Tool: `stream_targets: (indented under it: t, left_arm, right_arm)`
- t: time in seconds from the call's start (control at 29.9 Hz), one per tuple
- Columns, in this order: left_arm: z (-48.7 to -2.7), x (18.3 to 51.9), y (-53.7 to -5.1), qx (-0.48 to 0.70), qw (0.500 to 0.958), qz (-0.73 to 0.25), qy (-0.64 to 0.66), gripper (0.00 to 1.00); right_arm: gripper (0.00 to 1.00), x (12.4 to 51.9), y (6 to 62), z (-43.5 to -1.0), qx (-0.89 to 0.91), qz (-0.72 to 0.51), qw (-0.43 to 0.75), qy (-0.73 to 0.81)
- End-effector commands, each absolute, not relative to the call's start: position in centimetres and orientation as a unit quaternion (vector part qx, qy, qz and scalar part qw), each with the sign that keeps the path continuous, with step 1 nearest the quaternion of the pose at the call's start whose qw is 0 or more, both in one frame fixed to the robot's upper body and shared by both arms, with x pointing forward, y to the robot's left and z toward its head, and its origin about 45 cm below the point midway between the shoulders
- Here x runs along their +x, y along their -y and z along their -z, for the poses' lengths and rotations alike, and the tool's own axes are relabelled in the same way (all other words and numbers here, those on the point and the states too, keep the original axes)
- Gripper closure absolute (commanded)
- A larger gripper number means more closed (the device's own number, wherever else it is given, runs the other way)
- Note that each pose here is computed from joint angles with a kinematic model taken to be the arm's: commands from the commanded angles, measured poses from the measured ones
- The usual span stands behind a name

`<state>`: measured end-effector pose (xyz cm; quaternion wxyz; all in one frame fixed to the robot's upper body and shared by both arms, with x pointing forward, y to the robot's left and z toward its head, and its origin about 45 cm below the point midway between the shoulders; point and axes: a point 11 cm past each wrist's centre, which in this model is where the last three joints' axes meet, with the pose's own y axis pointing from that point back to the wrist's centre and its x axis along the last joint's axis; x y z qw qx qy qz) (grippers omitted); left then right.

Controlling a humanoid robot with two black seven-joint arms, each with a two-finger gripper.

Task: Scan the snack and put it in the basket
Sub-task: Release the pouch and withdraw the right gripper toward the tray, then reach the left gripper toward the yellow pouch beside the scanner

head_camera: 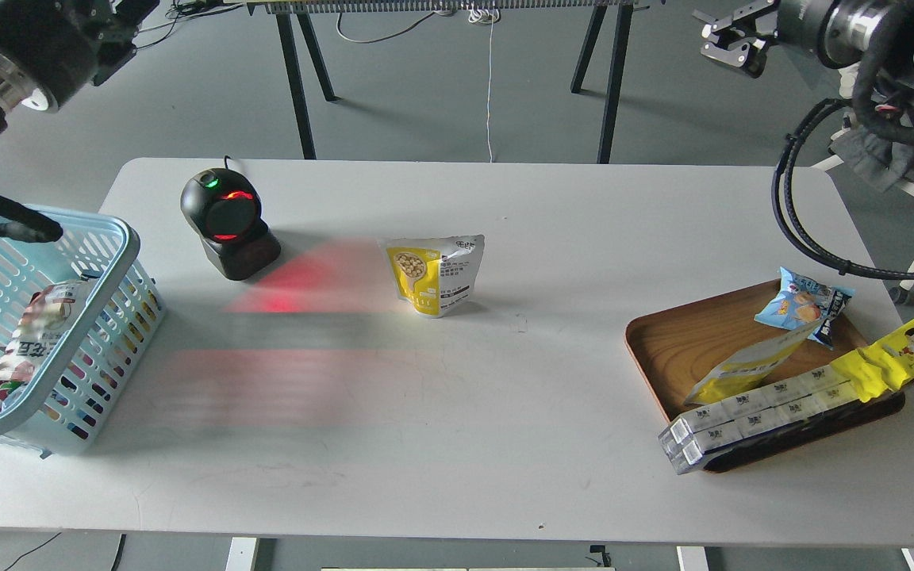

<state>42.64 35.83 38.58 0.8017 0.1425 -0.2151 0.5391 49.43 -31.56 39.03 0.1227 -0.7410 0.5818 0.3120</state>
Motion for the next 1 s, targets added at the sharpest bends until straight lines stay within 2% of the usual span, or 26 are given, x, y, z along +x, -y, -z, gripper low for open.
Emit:
stream_targets:
  t: [0.0, 0.1, 0.2, 0.4, 0.57, 0.73, 0.97]
  left_arm:
    - [-38.7, 38.5, -37.6, 0.287, 0.771, -0.467, 0.324, 0.00]
    - [-38.7, 35.6, -38.3, 0.369, 0.742, -0.391, 0.402, 0.00]
    - [-38.6, 34.3, -36.9, 0.403, 0.718, -0.328, 0.463, 0.00]
    - [-35.6, 34.8, -32.4, 0.432, 0.646, -0.207, 0.594, 0.00]
    - [-33.1, 35.6, -27.1, 0.424, 0.560, -0.110, 0.703, 0.00]
    - [-31.3, 36.6, -22.6, 0.382, 0.594, -0.119, 0.698, 0.00]
    - [-28.6, 37.3, -19.6, 0.372, 0.630, -0.113, 0.672, 0.01]
  right_arm:
    - [0.02, 48.1, 36.6, -35.3, -0.738, -0.321, 0.195, -0.560]
    - [0.02, 46.2, 39.4, -32.0, -0.740, -0.327, 0.239, -0.537]
    - [0.02, 44.4, 41.0, -29.6, -0.738, -0.329, 0.266, -0.525]
    - [0.02, 43.5, 42.1, -27.6, -0.718, -0.340, 0.280, -0.539]
    - [0.02, 43.3, 42.7, -27.2, -0.710, -0.340, 0.283, -0.548]
    - [0.02, 43.4, 43.2, -27.6, -0.705, -0.332, 0.296, -0.553]
    - [0.02, 43.4, 43.2, -27.2, -0.701, -0.333, 0.298, -0.556]
